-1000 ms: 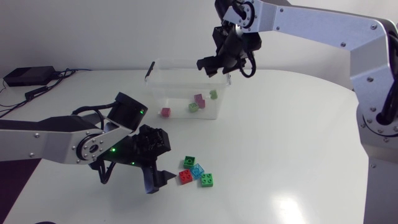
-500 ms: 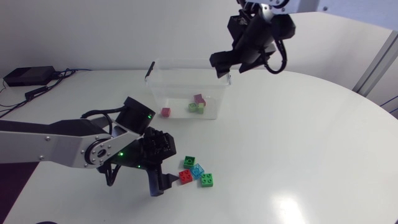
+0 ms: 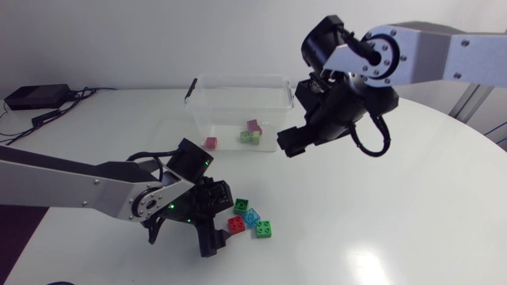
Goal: Place the duplo bricks in the container
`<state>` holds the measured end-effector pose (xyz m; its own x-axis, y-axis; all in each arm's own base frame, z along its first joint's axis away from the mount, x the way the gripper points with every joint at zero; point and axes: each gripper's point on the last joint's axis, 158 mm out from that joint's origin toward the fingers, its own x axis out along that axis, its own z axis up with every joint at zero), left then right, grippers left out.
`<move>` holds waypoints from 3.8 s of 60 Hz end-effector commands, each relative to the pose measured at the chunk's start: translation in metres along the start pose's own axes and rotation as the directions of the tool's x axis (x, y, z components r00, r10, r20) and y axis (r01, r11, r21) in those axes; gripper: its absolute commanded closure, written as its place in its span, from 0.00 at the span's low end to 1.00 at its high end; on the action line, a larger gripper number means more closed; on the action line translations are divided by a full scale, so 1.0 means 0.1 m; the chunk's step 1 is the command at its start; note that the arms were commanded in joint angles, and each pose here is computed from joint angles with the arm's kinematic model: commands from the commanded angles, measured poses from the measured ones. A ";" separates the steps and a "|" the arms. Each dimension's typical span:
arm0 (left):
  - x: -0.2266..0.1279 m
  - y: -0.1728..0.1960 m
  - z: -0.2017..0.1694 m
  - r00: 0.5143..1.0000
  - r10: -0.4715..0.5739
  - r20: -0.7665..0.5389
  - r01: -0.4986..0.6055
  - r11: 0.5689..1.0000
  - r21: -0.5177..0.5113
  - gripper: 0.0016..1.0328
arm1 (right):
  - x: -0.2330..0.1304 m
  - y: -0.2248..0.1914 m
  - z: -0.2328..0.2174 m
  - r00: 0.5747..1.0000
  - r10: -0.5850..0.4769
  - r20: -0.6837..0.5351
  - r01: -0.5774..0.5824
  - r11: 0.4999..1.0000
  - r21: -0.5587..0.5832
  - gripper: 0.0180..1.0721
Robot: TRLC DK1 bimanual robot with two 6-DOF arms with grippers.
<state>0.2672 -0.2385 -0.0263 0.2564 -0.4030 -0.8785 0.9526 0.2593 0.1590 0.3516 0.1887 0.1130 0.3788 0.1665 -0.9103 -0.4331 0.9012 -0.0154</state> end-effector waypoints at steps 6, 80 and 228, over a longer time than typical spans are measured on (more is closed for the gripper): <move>0.09 0.01 0.10 1.000 -0.001 0.000 0.001 1.000 -0.012 0.09 | 0.16 0.12 -0.25 0.999 0.011 -0.041 -0.013 0.999 -0.033 0.10; -1.31 1.57 0.76 0.950 0.285 0.131 -0.267 0.954 -0.139 0.68 | 0.39 0.81 -0.78 0.986 0.061 -0.154 -0.098 0.965 -0.241 0.10; -2.33 2.16 0.32 0.832 0.536 0.138 -0.472 0.818 -0.329 0.04 | 0.87 1.05 -1.31 0.904 0.179 -0.388 -0.408 0.631 -0.659 0.11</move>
<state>0.4269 -0.1225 0.2342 0.7540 -0.3278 -0.5692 0.5976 0.7020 0.3874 0.2255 0.2458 -0.0175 -0.0418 0.1791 -0.9829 -0.9567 0.2763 0.0911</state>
